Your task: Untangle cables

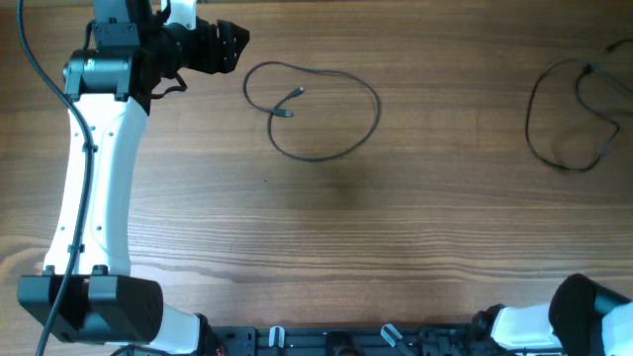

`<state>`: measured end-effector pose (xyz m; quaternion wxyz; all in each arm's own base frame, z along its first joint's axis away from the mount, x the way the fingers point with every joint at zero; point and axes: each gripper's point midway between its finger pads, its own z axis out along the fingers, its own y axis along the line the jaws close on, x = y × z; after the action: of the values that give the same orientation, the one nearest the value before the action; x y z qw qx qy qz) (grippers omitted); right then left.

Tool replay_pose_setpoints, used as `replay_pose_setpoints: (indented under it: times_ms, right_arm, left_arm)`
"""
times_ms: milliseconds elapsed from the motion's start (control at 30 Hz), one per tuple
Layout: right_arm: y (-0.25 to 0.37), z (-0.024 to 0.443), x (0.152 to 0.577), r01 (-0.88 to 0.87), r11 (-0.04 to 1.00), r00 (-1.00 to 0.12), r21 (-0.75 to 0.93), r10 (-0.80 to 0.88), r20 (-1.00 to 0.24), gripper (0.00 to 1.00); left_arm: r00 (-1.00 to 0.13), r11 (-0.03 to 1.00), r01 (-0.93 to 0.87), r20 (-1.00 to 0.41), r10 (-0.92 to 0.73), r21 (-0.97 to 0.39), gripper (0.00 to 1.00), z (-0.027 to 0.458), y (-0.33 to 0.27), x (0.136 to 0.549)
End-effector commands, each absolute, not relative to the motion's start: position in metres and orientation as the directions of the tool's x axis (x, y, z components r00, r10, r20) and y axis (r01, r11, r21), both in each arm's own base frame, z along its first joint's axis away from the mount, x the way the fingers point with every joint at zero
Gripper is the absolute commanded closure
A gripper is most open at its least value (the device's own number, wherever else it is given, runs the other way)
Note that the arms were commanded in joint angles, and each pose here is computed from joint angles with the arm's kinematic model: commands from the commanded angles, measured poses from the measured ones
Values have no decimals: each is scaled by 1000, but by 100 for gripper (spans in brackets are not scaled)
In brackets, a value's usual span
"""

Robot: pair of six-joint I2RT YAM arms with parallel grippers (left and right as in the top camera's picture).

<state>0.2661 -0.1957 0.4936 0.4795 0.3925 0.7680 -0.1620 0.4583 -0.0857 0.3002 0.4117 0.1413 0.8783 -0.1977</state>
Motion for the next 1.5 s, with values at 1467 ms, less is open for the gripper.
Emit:
replay_pose_setpoints:
  times_ms: [1467]
  right_arm:
    - [-367, 225, 356, 896, 437, -358, 80, 817, -452, 96]
  left_arm:
    - [-604, 878, 427, -791, 98, -217, 22, 311, -84, 449]
